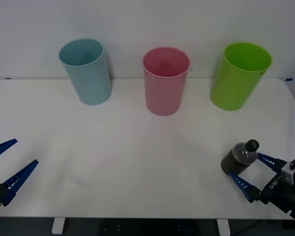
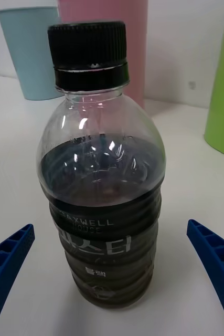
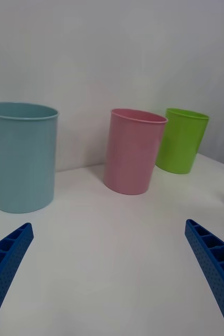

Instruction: Grasp the object on the table and drop it into the matching bin: aluminum can to the light blue bin, PET bottle to the pink bin.

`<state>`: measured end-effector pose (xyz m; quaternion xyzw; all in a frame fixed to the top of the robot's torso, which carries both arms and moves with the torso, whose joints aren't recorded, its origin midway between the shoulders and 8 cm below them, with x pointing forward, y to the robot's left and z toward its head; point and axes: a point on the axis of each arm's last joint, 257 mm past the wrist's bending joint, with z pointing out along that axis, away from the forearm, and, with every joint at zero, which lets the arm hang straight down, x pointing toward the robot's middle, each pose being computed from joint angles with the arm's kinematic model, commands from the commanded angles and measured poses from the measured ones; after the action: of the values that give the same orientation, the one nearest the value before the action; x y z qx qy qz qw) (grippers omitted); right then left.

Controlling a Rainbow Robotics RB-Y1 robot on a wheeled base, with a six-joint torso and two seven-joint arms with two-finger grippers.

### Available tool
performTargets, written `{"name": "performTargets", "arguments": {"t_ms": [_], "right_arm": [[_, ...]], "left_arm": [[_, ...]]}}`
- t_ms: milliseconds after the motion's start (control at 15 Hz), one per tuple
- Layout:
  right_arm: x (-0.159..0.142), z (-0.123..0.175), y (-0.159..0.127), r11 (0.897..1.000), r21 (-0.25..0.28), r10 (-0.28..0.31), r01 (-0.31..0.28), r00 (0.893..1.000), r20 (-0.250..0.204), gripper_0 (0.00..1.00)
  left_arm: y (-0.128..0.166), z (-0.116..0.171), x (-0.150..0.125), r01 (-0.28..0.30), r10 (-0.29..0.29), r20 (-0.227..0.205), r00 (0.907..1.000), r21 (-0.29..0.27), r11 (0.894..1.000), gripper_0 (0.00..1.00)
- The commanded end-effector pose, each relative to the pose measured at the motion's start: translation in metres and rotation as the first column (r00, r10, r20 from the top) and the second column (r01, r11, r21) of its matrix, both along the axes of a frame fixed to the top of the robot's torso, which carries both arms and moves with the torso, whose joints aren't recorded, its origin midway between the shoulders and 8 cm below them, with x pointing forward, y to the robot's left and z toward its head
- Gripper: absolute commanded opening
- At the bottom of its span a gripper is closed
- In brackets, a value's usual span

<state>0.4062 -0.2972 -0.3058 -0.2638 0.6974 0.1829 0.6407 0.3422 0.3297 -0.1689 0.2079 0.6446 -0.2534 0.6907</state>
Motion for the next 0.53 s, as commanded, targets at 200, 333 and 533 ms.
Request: {"name": "performTargets", "arguments": {"t_ms": [200,333,533], "right_arm": [[0.016,0.0,0.015,1.0,0.0,-0.011,0.011,1.0,0.013,1.0],[0.023,0.001,0.021,1.0,0.004,-0.018,0.017,1.0,0.018,1.0],[0.028,0.001,0.025,1.0,0.008,-0.029,0.029,0.999,0.021,1.0]], "left_arm": [[0.0,0.0,0.0,0.0,0.0,0.0,1.0,0.0,1.0,1.0],[0.0,0.0,0.0,0.0,0.0,0.0,1.0,0.0,1.0,1.0],[0.0,0.0,0.0,0.0,0.0,0.0,1.0,0.0,1.0,1.0]]}}
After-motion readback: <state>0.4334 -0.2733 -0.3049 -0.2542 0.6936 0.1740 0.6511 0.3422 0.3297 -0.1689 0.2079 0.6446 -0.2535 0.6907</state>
